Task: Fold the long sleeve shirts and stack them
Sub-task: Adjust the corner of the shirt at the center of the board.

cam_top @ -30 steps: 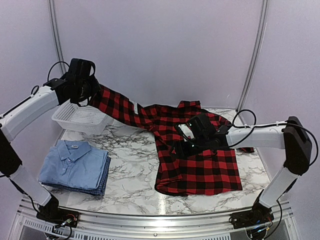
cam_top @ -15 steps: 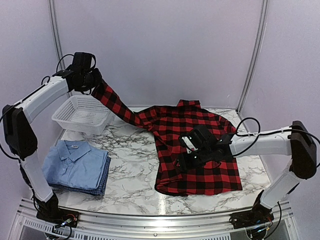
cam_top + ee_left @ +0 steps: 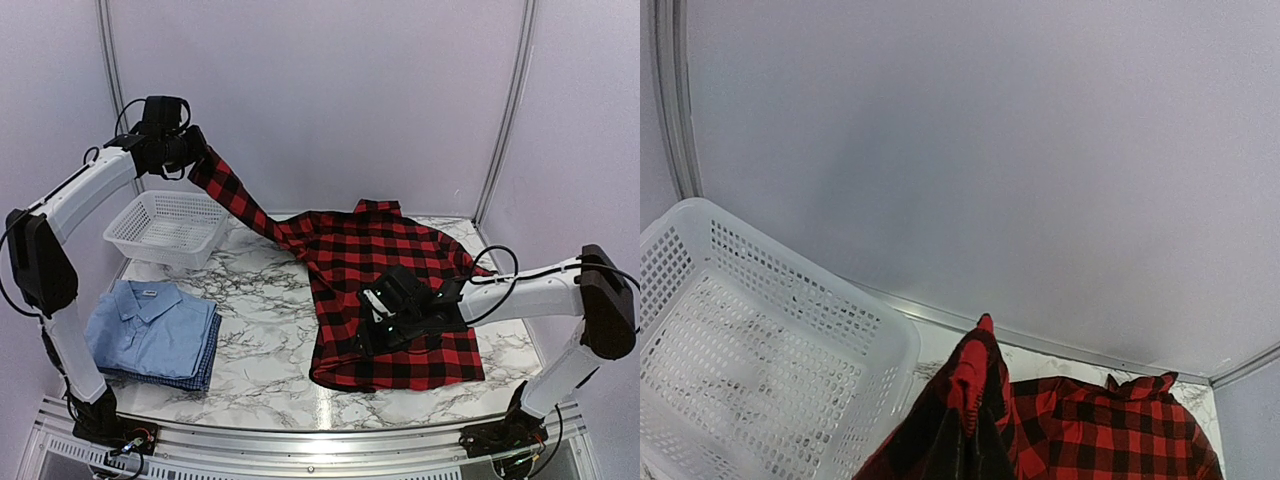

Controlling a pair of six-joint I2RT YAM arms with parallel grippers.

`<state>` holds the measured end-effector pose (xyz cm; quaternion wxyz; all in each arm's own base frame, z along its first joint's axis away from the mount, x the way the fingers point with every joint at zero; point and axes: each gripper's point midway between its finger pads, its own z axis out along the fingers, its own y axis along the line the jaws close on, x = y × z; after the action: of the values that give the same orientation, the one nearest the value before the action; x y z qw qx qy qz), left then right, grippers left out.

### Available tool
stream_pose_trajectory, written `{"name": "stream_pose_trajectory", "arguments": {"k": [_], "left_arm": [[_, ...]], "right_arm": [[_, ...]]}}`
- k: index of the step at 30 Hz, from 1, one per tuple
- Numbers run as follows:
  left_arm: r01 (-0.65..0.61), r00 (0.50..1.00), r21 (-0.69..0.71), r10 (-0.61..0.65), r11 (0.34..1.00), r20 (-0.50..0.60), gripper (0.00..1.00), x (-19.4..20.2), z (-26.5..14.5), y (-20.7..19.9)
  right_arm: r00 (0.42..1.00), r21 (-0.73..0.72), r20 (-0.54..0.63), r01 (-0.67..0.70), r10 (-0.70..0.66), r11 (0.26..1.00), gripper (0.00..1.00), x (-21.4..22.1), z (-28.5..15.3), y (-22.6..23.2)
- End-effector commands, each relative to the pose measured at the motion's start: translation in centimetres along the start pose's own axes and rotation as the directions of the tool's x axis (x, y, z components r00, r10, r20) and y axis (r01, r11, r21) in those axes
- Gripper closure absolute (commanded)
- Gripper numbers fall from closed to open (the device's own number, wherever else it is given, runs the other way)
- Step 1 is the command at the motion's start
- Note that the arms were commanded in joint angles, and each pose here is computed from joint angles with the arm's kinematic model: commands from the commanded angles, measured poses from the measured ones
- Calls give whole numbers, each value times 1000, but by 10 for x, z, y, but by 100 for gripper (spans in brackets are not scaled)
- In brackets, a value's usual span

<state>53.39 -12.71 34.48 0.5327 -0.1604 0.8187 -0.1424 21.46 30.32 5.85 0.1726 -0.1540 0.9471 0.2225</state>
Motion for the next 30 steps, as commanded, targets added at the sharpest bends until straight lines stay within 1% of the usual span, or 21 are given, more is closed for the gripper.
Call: {"name": "stream_pose_trajectory", "arguments": {"k": [1,6,12,16,17,19,21,22,26,30], "left_arm": [[14,999,68,-17,998,46,100,-21,1,-17],[27,998,99,-32,995,49,100,-25,3,-25],[31,998,109,-37,994,54,100,-28,5,-28],[33,998,119,-40,992,56,100,-29,5,-31],[32,998,120,-40,992,57,100,-30,5,-31],[29,998,122,-37,992,59,100,-30,4,-32],[25,997,123,-33,992,62,100,-32,4,-32],[23,997,124,-31,992,66,100,-33,4,-33],[13,997,123,-23,992,78,100,-37,2,-33],[12,996,122,-23,992,85,100,-41,2,-32]], "right_arm": [[999,-28,3,-33,33,999,63,0,3,6],[999,0,-6,-47,47,999,64,8,4,0],[999,-8,-23,-49,49,999,64,12,10,3],[999,-26,-16,-45,44,999,72,8,13,9],[999,-30,-11,-40,40,999,75,5,13,12],[1000,-38,-3,-22,22,999,86,0,13,19],[1000,-44,0,12,-12,999,97,-6,12,30],[999,-49,6,34,-34,998,100,-10,11,39],[989,-113,43,147,-143,983,100,-29,4,91],[968,-195,34,250,-248,949,100,-30,13,141]]}}
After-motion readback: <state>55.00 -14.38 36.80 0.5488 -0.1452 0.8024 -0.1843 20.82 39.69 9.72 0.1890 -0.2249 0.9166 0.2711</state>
